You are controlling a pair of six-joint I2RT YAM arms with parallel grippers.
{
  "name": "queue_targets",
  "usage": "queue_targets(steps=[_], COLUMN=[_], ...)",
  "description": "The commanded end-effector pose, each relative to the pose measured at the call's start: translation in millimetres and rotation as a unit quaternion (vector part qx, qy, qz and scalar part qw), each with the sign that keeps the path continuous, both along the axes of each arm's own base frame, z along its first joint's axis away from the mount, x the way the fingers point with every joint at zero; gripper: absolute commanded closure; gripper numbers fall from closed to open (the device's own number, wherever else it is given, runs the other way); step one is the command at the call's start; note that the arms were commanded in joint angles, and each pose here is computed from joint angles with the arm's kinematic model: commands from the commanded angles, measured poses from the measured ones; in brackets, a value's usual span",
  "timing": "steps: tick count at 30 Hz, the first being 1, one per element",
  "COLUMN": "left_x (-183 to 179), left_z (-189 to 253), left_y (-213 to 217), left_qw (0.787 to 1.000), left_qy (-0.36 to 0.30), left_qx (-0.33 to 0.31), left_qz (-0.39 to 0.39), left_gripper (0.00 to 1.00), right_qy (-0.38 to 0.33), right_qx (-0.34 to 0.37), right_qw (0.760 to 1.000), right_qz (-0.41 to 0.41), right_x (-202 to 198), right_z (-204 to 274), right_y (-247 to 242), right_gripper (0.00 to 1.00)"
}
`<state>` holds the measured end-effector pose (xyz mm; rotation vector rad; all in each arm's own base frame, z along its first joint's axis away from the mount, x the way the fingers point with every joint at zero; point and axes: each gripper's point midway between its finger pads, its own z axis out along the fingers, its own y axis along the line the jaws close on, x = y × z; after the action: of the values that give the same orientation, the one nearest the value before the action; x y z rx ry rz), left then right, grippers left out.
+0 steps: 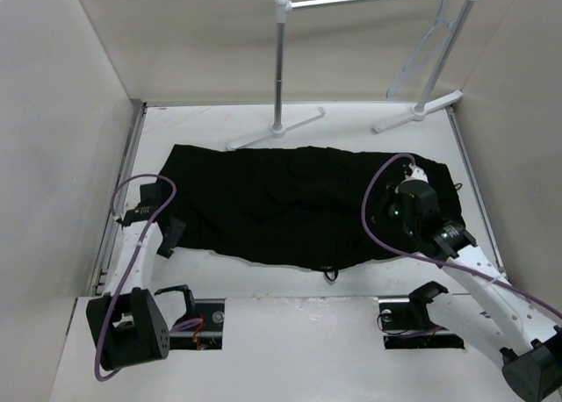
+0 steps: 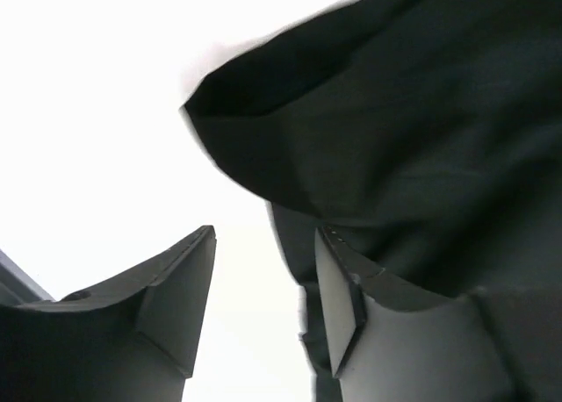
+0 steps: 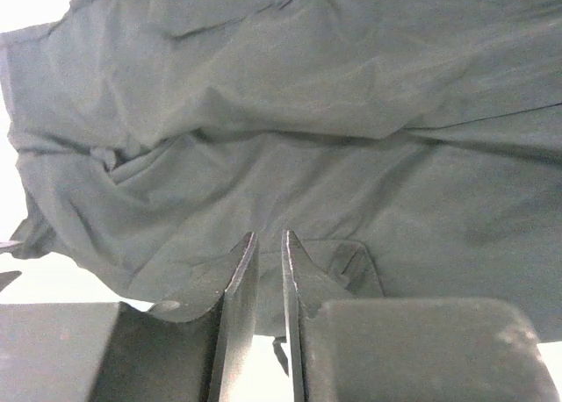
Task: Place the trousers on the hanger
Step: Flatten out the trousers at the center of the board.
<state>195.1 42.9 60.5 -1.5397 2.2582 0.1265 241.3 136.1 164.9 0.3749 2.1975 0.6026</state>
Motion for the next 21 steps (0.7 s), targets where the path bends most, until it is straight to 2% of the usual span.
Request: queue_targets(steps=[1, 5, 8, 12, 14, 18, 21], left_x=[19.1, 18.4, 20.8, 19.7, 7.3, -30.4, -56.6], left_z=[-4.2, -30.0, -44.3, -42.7, -32.7, -1.3, 14.9], left_y=[-3.8, -7.0, 6.4, 26.9, 36.4, 46.5, 53.4], left_qw=[0.999, 0.999, 0.999, 0.997, 0.994, 0.986, 0.981], left_qy=[-0.041, -0.003, 0.002, -0.012, -0.018, -0.025, 0.010], left_qx=[-0.019, -0.042, -0.033, -0.012, -0.006, 0.017, 0.054], left_qz=[0.005, 0.011, 0.037, 0.075, 0.106, 0.165, 0.189], left_gripper=[0.52, 0.55, 0.59, 0.89, 0.96, 0.98, 0.96], right_qy=[-0.007, -0.006, -0.008, 0.000, 0.002, 0.014, 0.026], right_qx=[0.003, 0.008, 0.009, 0.006, 0.006, -0.005, -0.008], right_qw=[0.999, 0.999, 0.999, 0.999, 0.999, 1.000, 0.999], right_qz=[0.035, 0.046, 0.045, 0.044, 0.040, -0.002, -0.030], right_x=[-1.5, -2.0, -1.0, -1.3, -2.4, 1.2, 3.1], right_z=[0.2, 2.3, 5.2, -0.3, -3.0, -15.7, -22.9], right_y=[11.7, 18.6, 20.0, 20.2, 18.6, -0.5, -13.4], right_gripper=[0.77, 0.74, 0.68, 0.55, 0.51, 0.38, 0.32])
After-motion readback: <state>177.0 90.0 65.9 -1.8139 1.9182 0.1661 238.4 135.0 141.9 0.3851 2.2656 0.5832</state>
